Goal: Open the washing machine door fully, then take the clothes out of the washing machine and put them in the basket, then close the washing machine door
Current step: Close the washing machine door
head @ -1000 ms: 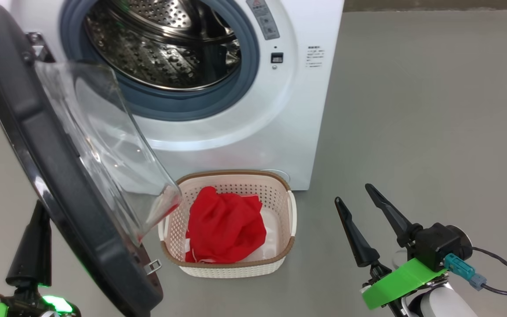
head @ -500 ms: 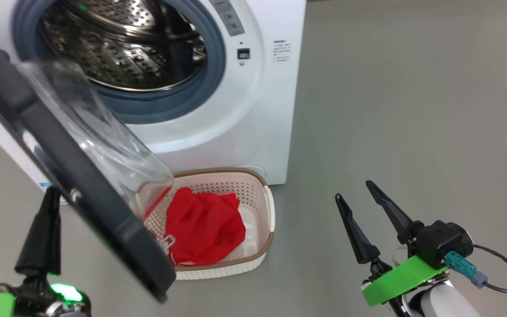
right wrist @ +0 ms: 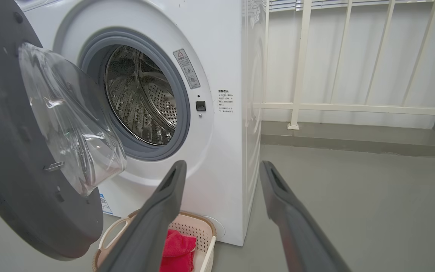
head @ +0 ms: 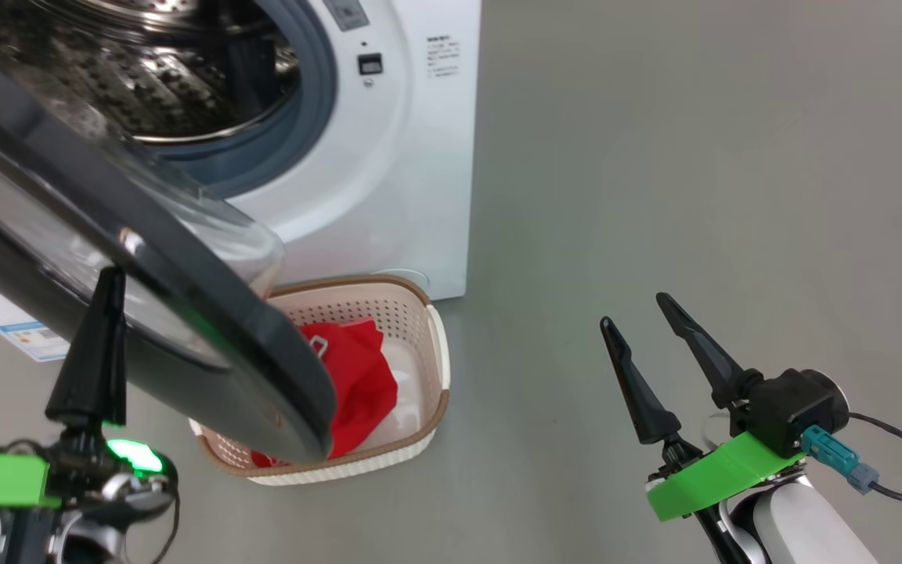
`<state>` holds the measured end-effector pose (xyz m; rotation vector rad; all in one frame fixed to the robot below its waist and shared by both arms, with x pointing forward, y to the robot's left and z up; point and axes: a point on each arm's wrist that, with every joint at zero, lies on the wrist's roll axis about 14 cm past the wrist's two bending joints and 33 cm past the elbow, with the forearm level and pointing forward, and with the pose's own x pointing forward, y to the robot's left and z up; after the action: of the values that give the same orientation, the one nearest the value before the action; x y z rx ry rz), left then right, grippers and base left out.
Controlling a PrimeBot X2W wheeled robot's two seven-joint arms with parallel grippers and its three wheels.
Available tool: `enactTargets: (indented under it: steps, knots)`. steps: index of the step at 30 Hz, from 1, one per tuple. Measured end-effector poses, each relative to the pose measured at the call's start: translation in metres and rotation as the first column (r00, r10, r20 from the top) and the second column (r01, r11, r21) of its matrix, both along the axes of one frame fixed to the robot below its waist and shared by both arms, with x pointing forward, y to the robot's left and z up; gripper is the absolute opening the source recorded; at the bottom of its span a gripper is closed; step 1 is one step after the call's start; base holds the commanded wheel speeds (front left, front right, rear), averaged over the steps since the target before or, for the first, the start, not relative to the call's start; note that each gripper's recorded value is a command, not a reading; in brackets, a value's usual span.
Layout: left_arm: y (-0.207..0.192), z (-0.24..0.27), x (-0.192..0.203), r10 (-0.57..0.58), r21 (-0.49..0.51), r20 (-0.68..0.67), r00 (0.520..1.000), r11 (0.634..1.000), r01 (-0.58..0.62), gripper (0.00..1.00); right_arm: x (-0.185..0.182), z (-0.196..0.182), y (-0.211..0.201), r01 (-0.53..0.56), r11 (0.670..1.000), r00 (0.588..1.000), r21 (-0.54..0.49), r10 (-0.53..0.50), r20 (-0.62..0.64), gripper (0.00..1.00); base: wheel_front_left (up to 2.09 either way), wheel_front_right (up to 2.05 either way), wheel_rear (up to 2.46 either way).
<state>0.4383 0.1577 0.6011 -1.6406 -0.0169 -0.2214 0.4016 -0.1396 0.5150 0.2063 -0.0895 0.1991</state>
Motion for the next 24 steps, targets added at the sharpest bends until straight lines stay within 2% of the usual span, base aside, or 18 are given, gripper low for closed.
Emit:
enactTargets:
  steps: [13, 24]
  knots:
    - [-0.031, 0.003, 0.038, -0.054, -0.015, 0.039, 0.998, 0.998, 0.055, 0.0, 0.003, -0.008, -0.019, 0.056, 0.998, 0.998, -0.002, -0.056, -0.025, 1.0, 0.0, 0.0, 0.0]
    - [-0.051, 0.0, 0.072, -0.062, 0.015, 0.044, 0.997, 0.998, 0.061, 0.0, 0.008, -0.012, -0.031, 0.088, 0.996, 0.996, -0.011, -0.088, -0.034, 1.0, 0.0, 0.0, 0.0]
